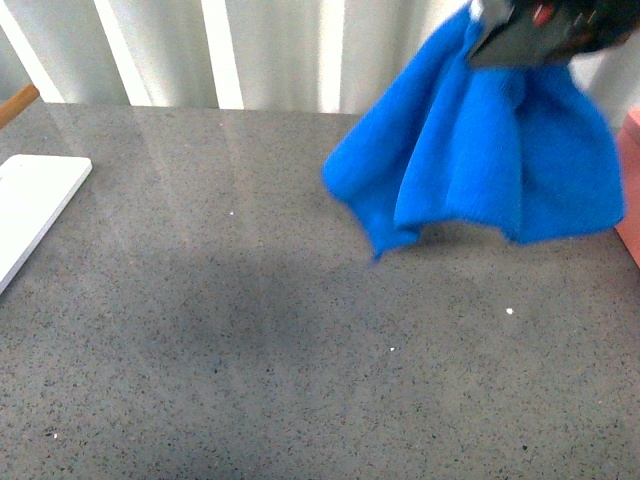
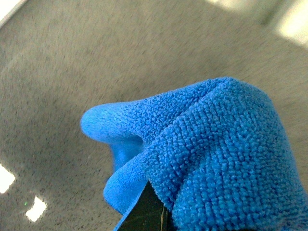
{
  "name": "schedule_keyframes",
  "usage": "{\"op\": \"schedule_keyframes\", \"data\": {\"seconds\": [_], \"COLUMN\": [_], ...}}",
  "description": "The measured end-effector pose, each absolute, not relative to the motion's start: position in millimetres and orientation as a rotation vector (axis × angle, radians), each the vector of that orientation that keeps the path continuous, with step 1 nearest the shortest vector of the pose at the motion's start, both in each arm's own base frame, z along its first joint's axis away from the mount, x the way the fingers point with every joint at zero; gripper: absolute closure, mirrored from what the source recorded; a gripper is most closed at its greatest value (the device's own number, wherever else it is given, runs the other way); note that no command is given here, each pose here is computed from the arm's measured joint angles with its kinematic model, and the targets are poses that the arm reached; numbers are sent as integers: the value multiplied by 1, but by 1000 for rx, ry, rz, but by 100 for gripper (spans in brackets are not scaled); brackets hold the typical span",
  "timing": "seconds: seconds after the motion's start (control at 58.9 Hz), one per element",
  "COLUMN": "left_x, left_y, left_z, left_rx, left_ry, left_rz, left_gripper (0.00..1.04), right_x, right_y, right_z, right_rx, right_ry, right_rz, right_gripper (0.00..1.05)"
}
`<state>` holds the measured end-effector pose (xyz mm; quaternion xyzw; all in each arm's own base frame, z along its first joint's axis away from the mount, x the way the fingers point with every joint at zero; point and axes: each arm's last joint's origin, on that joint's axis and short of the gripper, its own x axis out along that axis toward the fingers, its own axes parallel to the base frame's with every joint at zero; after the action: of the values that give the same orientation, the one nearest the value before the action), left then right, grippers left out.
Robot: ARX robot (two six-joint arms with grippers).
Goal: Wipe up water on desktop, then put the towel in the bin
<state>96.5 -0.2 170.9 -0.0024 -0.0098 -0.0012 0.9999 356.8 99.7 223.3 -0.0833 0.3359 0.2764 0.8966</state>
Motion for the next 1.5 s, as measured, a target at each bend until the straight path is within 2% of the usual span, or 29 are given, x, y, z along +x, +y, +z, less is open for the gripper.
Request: {"op": "schedule_keyframes", "data": {"seconds": [0.153,0.238,0.306,0.51,0.663,0.799,1.003,1.325,1.495], "left_x": [96,96,96,96,96,96,96,96,96], "left_y": [0,0,0,0,0,0,0,0,0], "left_z": [171,171,171,171,171,171,171,171,171], "left_rx": [-5,-5,-5,-5,-5,-5,-5,-5,-5], "left_ry": [-20,-20,-20,-20,-20,-20,-20,-20,-20], "left_rz": [-2,-2,-2,-2,-2,-2,-2,-2,-2], "left_gripper": [7,7,7,7,7,7,7,7,7], "right_x": [350,346,343,340,328,311,305,316,327], "right_y": [82,73,63,7,-39,-68,-90,-109,-117], "right_z": [292,321,335,340,349,351,326,287,286], "right_rx": [-177,-197,-217,-314,-323,-309,-256,-110,-86], "right_ry": [524,460,464,532,558,590,687,857,871], "right_rz": [500,397,289,-199,-372,-417,-417,-377,-378], "right_gripper": [100,100,100,100,100,100,100,100,100]}}
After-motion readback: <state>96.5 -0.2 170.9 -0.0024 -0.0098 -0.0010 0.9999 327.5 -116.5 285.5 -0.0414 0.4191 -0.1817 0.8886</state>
